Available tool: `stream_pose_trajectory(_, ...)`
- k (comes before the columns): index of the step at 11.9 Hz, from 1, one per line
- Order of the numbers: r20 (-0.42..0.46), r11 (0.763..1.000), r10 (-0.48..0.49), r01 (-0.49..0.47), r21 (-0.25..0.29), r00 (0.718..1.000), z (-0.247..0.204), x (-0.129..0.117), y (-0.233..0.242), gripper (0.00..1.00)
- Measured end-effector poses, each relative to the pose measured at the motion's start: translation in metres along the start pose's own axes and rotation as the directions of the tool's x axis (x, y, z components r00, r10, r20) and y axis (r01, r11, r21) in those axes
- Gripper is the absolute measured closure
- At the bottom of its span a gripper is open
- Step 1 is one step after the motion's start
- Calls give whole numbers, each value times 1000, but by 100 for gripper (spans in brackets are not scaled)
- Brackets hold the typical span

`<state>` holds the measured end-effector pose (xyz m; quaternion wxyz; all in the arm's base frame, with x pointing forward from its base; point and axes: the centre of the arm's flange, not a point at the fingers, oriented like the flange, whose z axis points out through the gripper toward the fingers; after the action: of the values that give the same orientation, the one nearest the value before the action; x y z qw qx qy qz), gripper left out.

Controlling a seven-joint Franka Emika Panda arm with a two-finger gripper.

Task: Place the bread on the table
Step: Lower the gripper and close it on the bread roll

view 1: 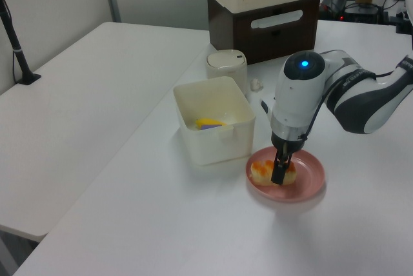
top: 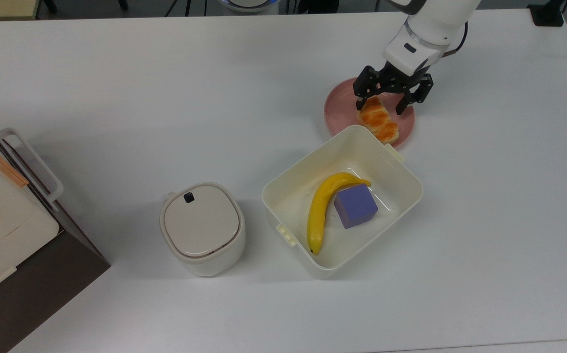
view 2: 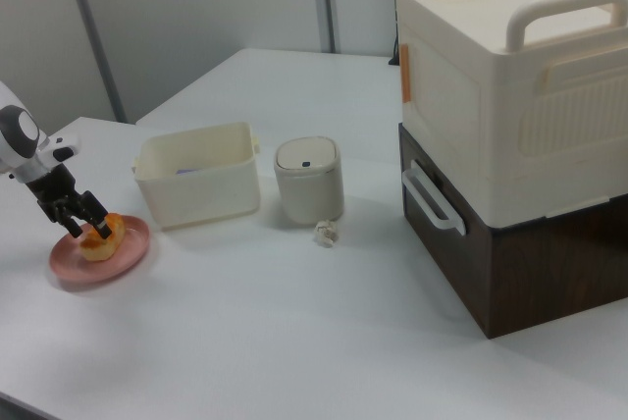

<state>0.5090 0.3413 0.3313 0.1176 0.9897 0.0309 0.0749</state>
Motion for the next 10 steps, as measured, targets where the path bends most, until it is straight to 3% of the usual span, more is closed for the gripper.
stream_pose_trajectory(3, 4, 1000, -15, 16, -23, 1000, 12, 0, 0, 6)
stream_pose_trajectory(5, 2, 999, -16, 17, -28, 1000, 14, 2, 2, 31)
stream_pose_trajectory(8, -18, 998, -38, 37, -49, 999, 14, 4, 5, 79)
stream_pose_trajectory(9, -18, 996, -63, 62, -56, 998, 14, 5, 7, 87)
stream_pose_trajectory(10, -6, 992, -106, 105, -68, 994, 14, 6, 11, 87)
